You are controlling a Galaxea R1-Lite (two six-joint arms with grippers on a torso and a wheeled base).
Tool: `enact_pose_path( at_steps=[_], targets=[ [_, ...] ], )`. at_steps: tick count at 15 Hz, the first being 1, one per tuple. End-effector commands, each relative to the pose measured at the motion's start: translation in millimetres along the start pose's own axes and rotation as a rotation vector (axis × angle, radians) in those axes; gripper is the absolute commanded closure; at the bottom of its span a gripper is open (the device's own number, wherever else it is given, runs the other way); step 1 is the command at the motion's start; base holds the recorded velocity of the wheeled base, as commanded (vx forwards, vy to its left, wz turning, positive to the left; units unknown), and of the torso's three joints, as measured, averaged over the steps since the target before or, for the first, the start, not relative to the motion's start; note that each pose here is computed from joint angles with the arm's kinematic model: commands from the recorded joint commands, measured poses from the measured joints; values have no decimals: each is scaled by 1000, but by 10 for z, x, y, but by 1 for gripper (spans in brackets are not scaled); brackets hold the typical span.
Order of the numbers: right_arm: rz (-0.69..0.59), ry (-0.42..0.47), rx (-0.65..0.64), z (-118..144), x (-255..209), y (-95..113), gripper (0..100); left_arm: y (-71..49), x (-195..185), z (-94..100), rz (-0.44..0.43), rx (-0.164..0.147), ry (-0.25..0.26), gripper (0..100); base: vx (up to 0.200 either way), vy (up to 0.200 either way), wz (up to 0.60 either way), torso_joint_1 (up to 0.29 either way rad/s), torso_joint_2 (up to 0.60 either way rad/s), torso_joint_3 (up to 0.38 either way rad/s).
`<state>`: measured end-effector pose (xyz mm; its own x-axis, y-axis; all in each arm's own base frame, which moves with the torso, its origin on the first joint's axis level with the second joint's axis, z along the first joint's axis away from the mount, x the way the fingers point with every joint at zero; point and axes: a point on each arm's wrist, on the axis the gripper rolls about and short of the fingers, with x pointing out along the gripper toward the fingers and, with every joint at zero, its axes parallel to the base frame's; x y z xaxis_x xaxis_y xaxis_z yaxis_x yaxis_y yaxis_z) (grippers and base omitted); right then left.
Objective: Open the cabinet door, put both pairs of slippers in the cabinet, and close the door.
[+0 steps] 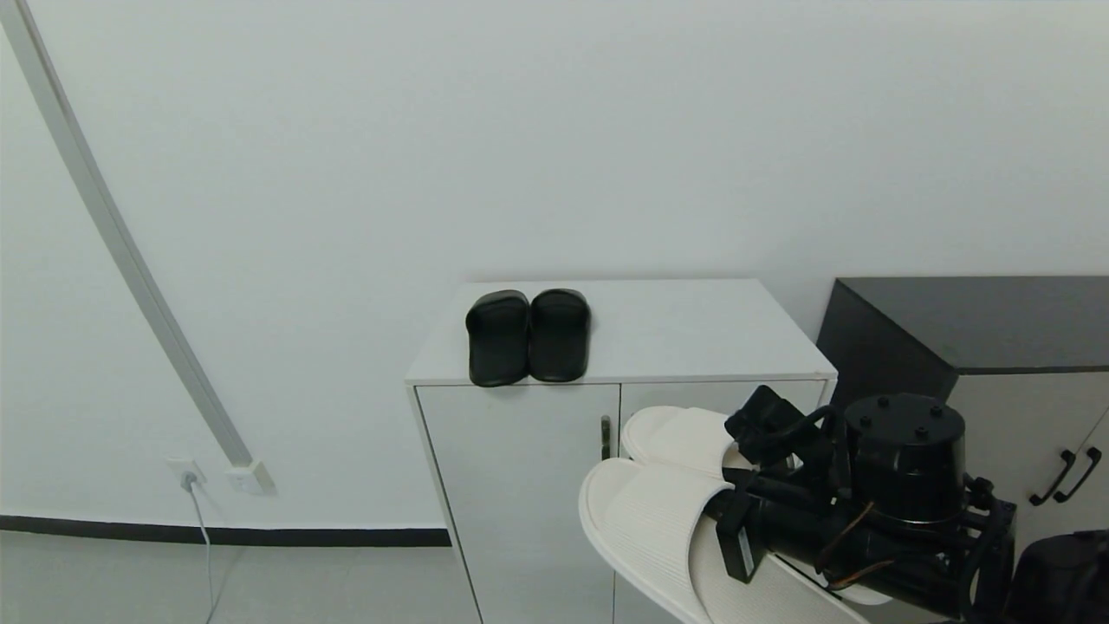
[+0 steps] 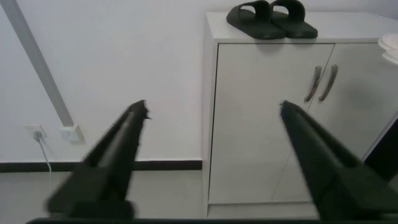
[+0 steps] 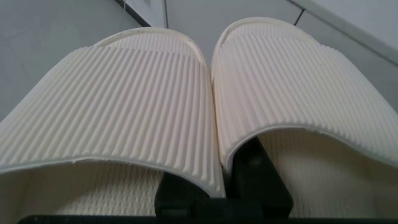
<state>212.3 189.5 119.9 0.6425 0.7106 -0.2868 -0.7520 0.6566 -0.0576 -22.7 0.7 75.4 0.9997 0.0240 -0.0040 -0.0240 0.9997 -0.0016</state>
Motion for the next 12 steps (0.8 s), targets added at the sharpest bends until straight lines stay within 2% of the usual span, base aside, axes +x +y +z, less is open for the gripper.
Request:
enact_pose_path(
  at_steps=[1, 12],
  targets=[
    [2, 0, -1, -1, -1, 7, 100, 0, 1, -1, 2, 0, 2, 0, 0, 0, 0, -212, 520, 305],
    [2, 3, 0, -8, 1, 7, 100, 0, 1, -1, 1, -1, 2, 0, 0, 0, 0, -205, 532, 321]
  ],
)
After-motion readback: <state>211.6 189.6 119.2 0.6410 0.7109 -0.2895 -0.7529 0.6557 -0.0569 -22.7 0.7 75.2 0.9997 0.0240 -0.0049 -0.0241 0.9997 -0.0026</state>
